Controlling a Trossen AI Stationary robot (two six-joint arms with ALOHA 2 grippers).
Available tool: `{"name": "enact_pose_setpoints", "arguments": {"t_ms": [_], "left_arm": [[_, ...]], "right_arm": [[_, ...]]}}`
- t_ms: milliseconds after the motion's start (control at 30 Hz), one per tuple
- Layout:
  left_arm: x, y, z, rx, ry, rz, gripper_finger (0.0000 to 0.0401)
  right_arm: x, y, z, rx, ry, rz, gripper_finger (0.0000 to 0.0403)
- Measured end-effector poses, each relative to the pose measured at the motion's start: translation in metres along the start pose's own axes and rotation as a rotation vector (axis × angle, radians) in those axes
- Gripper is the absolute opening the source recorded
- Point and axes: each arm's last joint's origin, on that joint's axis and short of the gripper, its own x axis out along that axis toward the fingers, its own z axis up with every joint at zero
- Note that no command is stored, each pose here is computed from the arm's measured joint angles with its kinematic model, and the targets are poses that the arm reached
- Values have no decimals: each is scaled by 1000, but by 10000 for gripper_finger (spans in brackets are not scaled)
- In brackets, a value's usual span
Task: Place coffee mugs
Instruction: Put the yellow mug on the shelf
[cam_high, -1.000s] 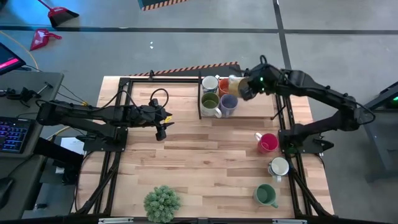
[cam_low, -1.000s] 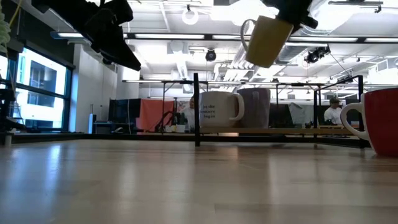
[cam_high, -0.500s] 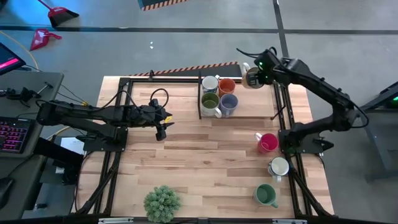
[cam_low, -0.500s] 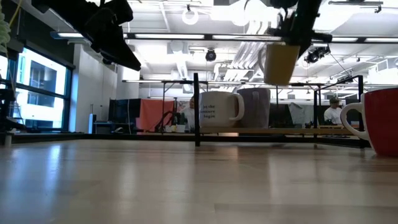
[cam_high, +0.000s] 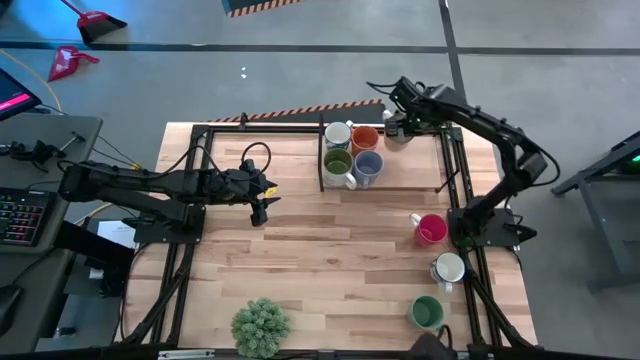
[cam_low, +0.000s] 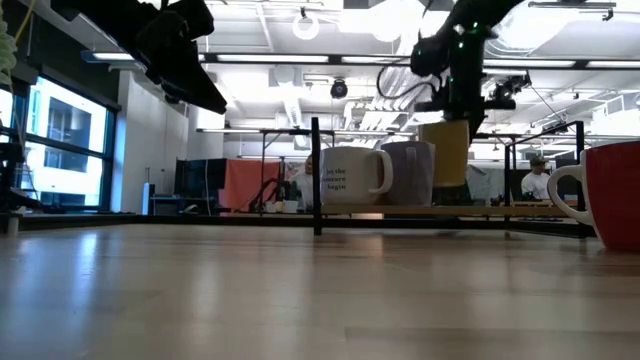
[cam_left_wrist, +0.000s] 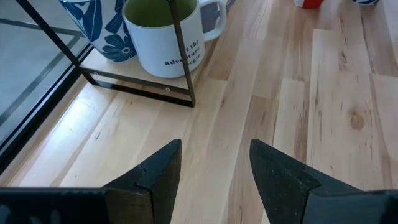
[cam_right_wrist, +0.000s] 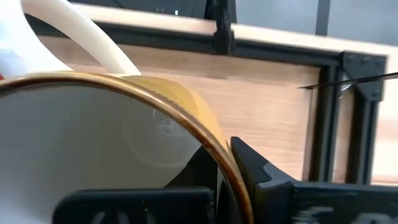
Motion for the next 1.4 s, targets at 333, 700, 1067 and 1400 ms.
{"name": "enact_pose_setpoints", "arguments": {"t_ms": [333,700,1067,1400], "left_arm": [[0,0,0,1,0,0,180],[0,0,0,2,0,0,180],[0,0,0,2,-1,0,180],[0,0,0,3,0,0,180]], "right_arm": [[32,8,8,-26,95,3,0],[39,7,12,-16,105,5,0],[39,6,10,-9,122,-7,0],[39,6,9,8,128,-20,0]]}}
